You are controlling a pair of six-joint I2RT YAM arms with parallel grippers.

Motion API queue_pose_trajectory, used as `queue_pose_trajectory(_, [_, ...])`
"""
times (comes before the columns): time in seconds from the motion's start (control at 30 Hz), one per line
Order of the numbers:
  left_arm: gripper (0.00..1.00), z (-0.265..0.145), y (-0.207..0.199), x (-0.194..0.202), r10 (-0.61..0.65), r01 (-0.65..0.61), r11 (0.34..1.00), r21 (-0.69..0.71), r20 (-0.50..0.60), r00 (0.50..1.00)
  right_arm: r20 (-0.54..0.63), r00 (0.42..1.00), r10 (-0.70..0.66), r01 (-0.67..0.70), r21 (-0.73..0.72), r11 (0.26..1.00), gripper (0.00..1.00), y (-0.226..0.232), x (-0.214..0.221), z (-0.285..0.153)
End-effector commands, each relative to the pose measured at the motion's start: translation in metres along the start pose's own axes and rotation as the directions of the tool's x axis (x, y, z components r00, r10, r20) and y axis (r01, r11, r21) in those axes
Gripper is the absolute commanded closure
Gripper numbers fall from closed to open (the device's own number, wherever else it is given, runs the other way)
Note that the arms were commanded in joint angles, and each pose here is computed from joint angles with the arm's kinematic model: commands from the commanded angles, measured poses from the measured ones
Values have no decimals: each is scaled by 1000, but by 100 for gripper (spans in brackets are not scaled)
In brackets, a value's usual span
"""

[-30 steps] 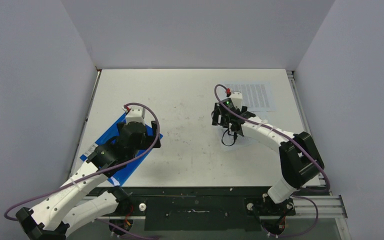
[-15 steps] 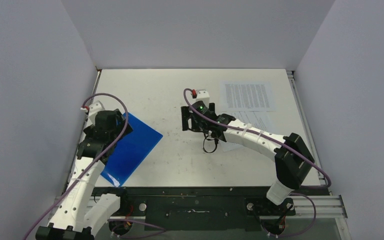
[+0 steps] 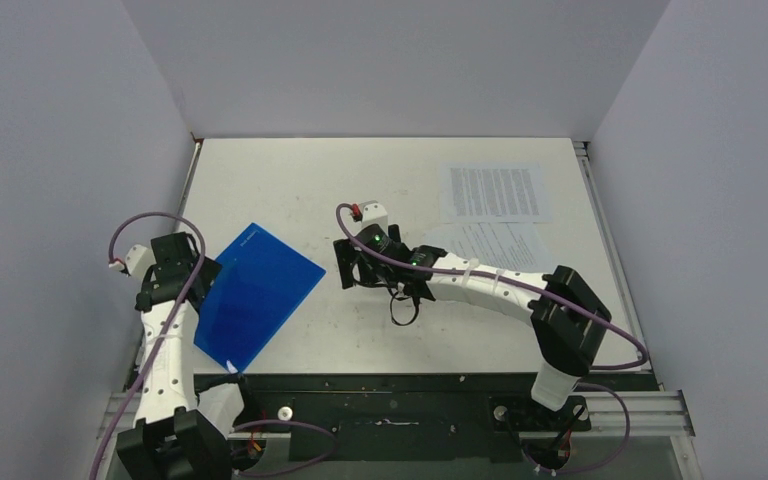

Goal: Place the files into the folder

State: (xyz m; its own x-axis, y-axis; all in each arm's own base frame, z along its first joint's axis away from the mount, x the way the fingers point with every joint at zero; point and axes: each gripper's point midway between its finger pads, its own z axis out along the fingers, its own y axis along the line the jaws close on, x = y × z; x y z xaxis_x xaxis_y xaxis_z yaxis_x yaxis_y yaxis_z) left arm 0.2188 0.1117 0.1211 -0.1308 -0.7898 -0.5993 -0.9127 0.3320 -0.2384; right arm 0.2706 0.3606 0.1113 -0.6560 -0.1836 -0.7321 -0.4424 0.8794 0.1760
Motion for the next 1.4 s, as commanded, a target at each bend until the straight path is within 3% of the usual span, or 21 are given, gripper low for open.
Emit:
queue_pose_trajectory(0.0, [4,14,15,-21,-142,147,986,-84,56,988,63,997,36,-31,-72,997,10,7,-7,-26])
queue_pose_trajectory(0.2, [3,36,22,-30,-241,242,960,-141,24,970,65,997,43,-36,-105,994,10,2,9,-41])
queue_pose_trajectory(0.5, [4,69,32,-51,-316,326,923,-203,80,945,89,995,51,-39,-128,991,10,-7,16,-67])
queue_pose_trajectory(1.07, [4,116,40,-58,-337,336,896,-291,48,940,109,992,58,-45,-115,992,10,-19,21,-84])
queue_pose_trajectory(1.37, [0,141,37,-42,-282,257,910,-327,-33,959,91,994,55,-44,-117,992,10,-18,28,-76])
